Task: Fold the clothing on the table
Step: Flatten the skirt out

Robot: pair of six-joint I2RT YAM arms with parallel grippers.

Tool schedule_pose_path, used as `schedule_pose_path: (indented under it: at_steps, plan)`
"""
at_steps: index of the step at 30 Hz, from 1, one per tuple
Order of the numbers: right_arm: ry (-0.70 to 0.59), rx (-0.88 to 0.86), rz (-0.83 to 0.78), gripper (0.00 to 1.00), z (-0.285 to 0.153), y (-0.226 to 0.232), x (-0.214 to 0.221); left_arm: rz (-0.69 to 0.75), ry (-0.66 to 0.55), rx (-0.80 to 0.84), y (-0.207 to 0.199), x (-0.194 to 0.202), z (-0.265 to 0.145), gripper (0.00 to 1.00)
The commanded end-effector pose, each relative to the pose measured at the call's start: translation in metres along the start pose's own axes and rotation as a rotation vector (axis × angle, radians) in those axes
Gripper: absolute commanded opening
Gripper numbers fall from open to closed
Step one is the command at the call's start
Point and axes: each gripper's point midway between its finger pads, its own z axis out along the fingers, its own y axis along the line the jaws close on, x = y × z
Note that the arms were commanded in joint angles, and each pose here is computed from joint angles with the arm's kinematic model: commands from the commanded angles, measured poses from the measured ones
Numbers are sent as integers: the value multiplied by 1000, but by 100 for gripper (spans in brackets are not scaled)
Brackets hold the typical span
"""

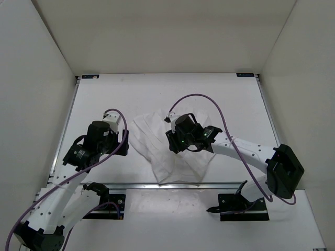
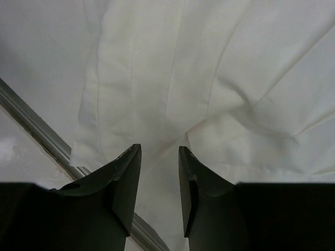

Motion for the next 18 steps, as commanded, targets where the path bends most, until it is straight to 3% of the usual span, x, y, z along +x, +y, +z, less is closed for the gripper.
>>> schedule_pose_path:
  at_steps: [1, 6, 12, 18]
  plan:
    - [-58, -3, -3, 32, -12, -2, -10, -4, 1, -21, 3, 0, 5, 98]
    - [-51, -12, -78, 35, -12, 21, -5, -32, -67, -39, 10, -8, -5, 99]
    - [41, -20, -119, 37, 9, 44, 30, -41, -203, -16, 10, -21, -27, 99]
    - [122, -8, -164, 41, 31, 65, 62, -38, -194, -19, 10, -21, -24, 99]
